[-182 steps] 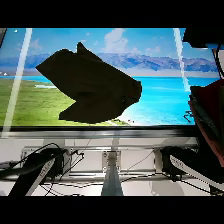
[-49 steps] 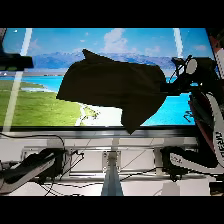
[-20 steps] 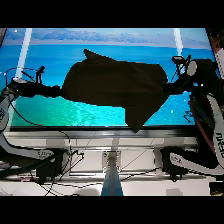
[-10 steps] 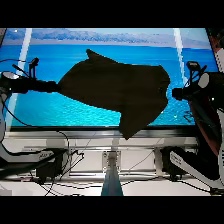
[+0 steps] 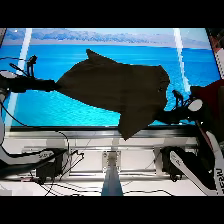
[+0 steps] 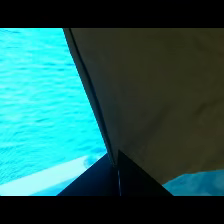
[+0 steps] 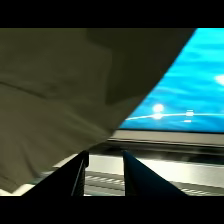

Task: Fold the clothes and pants, and hang the long-sleeved shirts on hangers.

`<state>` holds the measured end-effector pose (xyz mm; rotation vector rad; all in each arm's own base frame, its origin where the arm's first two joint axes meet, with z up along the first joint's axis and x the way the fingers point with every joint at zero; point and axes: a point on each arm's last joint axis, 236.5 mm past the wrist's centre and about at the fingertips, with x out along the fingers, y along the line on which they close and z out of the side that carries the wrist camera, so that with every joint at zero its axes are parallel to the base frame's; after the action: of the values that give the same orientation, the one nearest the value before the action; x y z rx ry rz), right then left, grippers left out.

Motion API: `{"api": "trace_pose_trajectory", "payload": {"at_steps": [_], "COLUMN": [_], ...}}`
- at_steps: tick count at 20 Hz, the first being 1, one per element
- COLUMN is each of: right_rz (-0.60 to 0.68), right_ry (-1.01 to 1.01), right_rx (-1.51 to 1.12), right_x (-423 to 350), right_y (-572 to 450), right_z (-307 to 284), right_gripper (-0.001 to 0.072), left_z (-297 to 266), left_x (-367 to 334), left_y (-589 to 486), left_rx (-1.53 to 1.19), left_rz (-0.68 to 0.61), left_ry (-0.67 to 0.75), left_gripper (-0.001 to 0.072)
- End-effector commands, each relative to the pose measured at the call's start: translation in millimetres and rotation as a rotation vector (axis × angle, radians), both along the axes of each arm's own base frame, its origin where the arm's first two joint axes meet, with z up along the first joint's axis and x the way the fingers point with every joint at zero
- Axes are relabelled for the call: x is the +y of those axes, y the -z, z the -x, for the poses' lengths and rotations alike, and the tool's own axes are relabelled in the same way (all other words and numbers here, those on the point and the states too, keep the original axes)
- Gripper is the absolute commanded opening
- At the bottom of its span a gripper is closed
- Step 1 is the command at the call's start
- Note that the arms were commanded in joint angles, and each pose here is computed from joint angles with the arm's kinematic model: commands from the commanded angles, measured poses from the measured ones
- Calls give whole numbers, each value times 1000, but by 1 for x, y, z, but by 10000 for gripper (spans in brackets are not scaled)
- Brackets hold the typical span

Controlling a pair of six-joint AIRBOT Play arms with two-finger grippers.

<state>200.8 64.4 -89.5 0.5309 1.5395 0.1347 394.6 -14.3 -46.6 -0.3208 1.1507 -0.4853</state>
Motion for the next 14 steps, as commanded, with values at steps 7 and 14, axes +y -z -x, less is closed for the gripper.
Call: {"api": "trace_pose_trajectory", "payload": {"at_steps": [7,14], "right_rz": [-131,-77], "right_ry": [347,251], "right_rx": [-35,-213], "right_x": [21,7], "right_y": [33,14], "right_z": [-12,-51], "right_gripper": [406,7], "left_z": [-1,-8], "left_x": [-1,-8], "left_y": [-1,-11], "left_rx": [-1,-24], "left_rz": [8,59], "left_ry": [-6,-32], "left_gripper": [1,2]}}
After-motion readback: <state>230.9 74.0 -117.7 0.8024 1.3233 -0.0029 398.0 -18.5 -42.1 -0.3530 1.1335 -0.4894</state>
